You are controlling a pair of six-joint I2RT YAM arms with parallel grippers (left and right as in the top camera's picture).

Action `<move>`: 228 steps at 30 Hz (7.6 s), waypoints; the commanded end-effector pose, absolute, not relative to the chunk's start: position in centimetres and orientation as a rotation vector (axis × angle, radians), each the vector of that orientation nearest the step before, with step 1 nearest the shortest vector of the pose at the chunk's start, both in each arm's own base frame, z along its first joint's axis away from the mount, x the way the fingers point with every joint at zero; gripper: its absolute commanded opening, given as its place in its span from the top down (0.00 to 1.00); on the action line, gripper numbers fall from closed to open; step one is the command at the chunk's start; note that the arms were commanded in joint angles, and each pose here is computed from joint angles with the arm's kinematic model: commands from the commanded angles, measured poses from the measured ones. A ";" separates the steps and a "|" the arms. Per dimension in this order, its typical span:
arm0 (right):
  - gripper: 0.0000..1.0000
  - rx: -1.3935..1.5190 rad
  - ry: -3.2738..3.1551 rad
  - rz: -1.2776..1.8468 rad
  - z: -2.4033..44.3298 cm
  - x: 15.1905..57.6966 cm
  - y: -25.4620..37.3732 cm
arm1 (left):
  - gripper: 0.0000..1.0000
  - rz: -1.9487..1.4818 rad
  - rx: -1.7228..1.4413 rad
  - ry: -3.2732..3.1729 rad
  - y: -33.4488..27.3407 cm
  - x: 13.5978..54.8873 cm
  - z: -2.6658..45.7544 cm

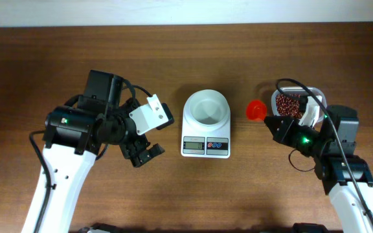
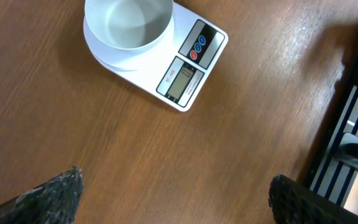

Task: Scoop and weigh 50g on scale

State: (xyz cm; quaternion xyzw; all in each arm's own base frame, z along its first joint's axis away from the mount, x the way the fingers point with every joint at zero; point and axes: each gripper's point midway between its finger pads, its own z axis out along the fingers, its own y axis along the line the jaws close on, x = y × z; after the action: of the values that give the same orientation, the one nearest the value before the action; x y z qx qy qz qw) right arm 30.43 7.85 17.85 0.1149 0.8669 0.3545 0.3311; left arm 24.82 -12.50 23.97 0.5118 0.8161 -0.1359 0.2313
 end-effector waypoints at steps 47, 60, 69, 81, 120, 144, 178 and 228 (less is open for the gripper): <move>0.96 0.278 2.340 0.891 16.5 29.2 7.6 | 0.01 -0.352 1.410 2.240 -12.1 24.5 24.1; 0.96 0.267 2.336 0.879 17.0 28.8 7.4 | 0.01 -0.352 1.410 2.240 -12.1 24.5 24.1; 0.96 0.290 2.270 0.650 22.1 29.1 2.3 | 0.01 -0.352 1.410 2.240 -12.1 24.5 24.1; 0.96 0.310 2.322 0.202 27.9 27.8 -2.7 | 0.01 -0.352 1.410 2.240 -12.1 24.5 24.1; 0.96 -0.037 2.836 0.134 17.4 35.3 -5.4 | 0.01 -0.352 1.410 2.240 -12.1 24.5 24.1; 0.96 -0.134 2.949 -0.103 11.6 37.5 -9.0 | 0.01 -0.352 1.410 2.240 -12.1 24.5 24.1; 0.96 0.251 2.834 0.777 8.5 36.4 -8.2 | 0.01 -0.352 1.410 2.240 -12.1 24.5 24.1; 0.96 0.385 2.283 1.399 15.5 36.2 -8.9 | 0.01 -0.352 1.410 2.240 -12.1 24.5 24.1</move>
State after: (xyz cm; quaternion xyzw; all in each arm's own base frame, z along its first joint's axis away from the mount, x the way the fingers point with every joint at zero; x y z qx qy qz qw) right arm 35.92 -9.11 15.03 0.1423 0.8413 0.4803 0.2030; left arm 24.81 -12.26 23.87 0.5111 0.8185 -0.1296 0.2281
